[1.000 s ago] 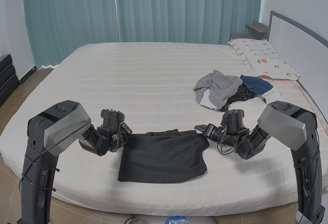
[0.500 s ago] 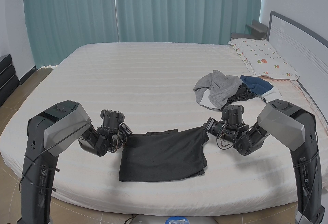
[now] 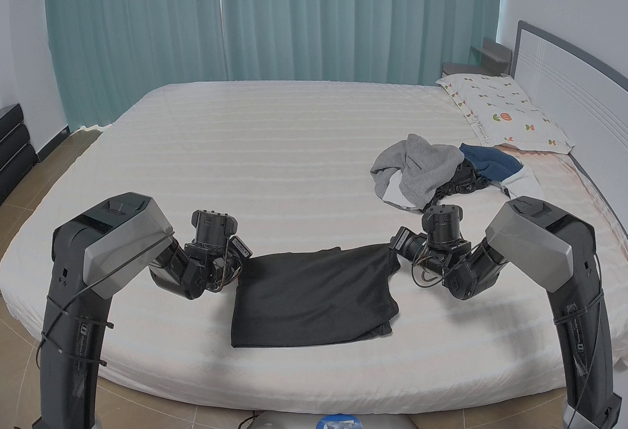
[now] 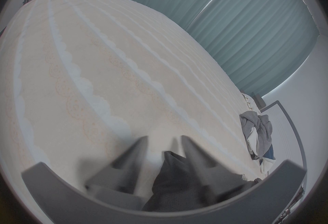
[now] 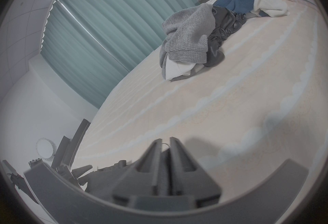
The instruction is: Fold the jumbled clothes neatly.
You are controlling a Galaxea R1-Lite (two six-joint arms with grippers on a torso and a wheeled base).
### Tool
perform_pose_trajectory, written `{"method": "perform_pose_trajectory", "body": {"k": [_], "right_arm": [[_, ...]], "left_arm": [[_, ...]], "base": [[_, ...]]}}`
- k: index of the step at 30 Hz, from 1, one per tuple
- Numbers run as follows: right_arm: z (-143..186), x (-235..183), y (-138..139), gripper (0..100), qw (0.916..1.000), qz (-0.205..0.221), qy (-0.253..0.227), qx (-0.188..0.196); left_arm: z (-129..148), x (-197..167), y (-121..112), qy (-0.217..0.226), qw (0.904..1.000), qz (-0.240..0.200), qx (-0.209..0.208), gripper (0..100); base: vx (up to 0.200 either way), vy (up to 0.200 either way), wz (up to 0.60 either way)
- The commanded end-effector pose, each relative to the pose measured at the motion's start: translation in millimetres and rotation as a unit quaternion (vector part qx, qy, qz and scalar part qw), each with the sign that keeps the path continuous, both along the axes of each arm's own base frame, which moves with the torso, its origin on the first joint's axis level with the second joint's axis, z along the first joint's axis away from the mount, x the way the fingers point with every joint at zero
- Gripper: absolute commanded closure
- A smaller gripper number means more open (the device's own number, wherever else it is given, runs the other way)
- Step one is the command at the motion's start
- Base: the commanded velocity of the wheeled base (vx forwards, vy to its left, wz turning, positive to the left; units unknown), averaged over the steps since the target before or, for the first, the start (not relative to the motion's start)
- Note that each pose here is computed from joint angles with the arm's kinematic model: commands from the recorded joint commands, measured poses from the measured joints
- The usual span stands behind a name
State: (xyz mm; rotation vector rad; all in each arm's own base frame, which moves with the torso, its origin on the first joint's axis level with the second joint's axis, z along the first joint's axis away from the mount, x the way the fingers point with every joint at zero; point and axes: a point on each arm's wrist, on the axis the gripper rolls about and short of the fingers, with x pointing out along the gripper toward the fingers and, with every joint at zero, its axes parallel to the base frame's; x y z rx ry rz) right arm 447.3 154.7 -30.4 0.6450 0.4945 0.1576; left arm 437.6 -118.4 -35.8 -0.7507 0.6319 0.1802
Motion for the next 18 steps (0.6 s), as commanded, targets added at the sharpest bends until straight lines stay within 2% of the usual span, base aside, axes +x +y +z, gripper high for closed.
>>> {"method": "perform_pose_trajectory", "body": {"k": [1, 7, 10, 12, 13, 16, 18], "right_arm": [[-2, -2, 4, 0, 1.0000, 0.005, -0.003, 0.001], [26, -14, -5, 0, 0.9993, 0.008, -0.031, 0.018], [45, -48, -21, 0, 0.9986, 0.043, -0.005, 0.030], [46, -71, -27, 0, 0.9965, 0.074, 0.021, 0.032], [45, -72, -27, 0, 0.9963, 0.076, 0.024, 0.033], [42, -105, -32, 0, 0.9886, 0.131, 0.055, 0.049], [39, -113, -30, 0, 0.9861, 0.146, 0.061, 0.050]], "left_arm": [[-1, 0, 0, 0.001, 1.0000, 0.000, -0.001, 0], [0, 0, 1, 0.000, 1.0000, 0.002, -0.002, 0], [2, 1, 3, -0.001, 1.0000, 0.005, -0.005, 0], [3, 1, 5, -0.002, 0.9999, 0.006, -0.009, 0], [4, 1, 5, -0.003, 0.9999, 0.006, -0.009, 0], [10, 1, 8, -0.005, 0.9995, 0.013, -0.030, 0], [12, 1, 8, -0.005, 0.9992, 0.010, -0.037, 0]], "base": [[0.000, 0.000, 0.00], [0.000, 0.000, 0.00], [0.000, 0.000, 0.00], [0.000, 0.000, 0.00], [0.000, 0.000, 0.00], [0.000, 0.000, 0.00], [0.000, 0.000, 0.00]]}}
